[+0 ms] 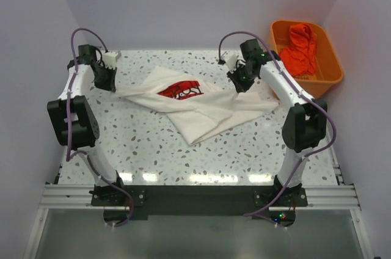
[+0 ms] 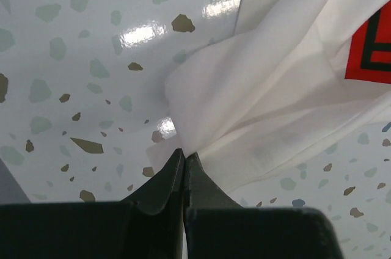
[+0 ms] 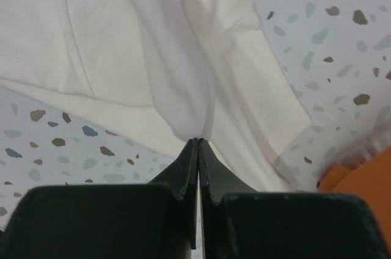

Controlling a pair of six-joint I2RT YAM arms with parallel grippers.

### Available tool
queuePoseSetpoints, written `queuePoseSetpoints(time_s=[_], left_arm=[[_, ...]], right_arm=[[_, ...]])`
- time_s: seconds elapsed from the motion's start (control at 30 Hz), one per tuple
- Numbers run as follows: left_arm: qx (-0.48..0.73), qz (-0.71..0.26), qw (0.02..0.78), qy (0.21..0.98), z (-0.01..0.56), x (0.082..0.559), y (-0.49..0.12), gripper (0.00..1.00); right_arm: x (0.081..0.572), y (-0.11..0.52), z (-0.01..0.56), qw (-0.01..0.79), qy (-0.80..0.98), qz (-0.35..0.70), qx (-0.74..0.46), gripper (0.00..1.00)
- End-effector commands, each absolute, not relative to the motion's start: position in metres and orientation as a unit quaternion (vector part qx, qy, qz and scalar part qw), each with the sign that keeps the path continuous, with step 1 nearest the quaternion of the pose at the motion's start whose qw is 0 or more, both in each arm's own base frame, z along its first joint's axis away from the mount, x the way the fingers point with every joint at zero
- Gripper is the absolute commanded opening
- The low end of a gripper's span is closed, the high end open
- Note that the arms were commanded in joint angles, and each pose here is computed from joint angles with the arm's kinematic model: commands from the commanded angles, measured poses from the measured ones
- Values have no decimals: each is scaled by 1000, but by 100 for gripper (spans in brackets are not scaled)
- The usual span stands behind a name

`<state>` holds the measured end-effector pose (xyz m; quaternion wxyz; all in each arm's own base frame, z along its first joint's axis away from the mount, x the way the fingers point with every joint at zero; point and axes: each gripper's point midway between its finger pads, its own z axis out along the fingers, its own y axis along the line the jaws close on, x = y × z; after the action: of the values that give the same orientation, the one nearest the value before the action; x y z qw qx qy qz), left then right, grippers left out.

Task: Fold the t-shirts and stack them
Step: Flatten the tshirt out

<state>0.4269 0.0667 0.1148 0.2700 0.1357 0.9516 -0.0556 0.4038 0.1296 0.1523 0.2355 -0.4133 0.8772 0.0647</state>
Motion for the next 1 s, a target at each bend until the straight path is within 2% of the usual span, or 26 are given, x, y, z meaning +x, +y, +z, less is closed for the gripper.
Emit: queuePoseSetpoints(time_s=[0.0, 0.07, 0.23, 0.27, 0.3, 0.33, 0.37, 0.4, 0.47, 0.57, 0.6, 0.67, 0.83, 0.97], left_arm=[[111, -29, 269, 956, 115, 440, 79, 0], [104, -28, 259, 960, 105, 444, 83, 0], [96, -43, 253, 962, 97, 456, 81, 0], [98, -51, 250, 962, 95, 459, 79, 0], [97, -55, 249, 962, 94, 460, 78, 0], [98, -57, 248, 962, 94, 462, 77, 0], [97, -64, 247, 962, 93, 462, 75, 0], [99, -69, 246, 962, 93, 463, 73, 0], [99, -77, 244, 962, 92, 462, 71, 0], [99, -82, 241, 962, 90, 460, 69, 0], [99, -83, 240, 962, 90, 459, 68, 0], [101, -83, 237, 963, 89, 457, 67, 0], [103, -85, 234, 963, 89, 452, 67, 0], [106, -84, 233, 963, 90, 450, 67, 0]], right_arm=[[407, 177, 158, 253, 848, 89, -456, 0], [394, 202, 160, 245, 843, 127, -462, 0], [326, 279, 163, 203, 803, 213, -518, 0], [318, 287, 161, 193, 799, 220, -526, 3], [309, 295, 160, 172, 795, 239, -531, 43], [309, 295, 160, 163, 799, 243, -526, 65], [313, 294, 161, 165, 804, 243, -518, 84], [323, 287, 164, 170, 815, 244, -498, 87], [332, 276, 166, 176, 826, 244, -477, 86], [337, 252, 155, 169, 850, 230, -442, 72], [334, 251, 151, 165, 853, 229, -440, 60], [320, 245, 136, 141, 866, 232, -419, 54], [303, 239, 103, 108, 902, 234, -346, 52], [296, 241, 88, 99, 916, 245, -302, 62]])
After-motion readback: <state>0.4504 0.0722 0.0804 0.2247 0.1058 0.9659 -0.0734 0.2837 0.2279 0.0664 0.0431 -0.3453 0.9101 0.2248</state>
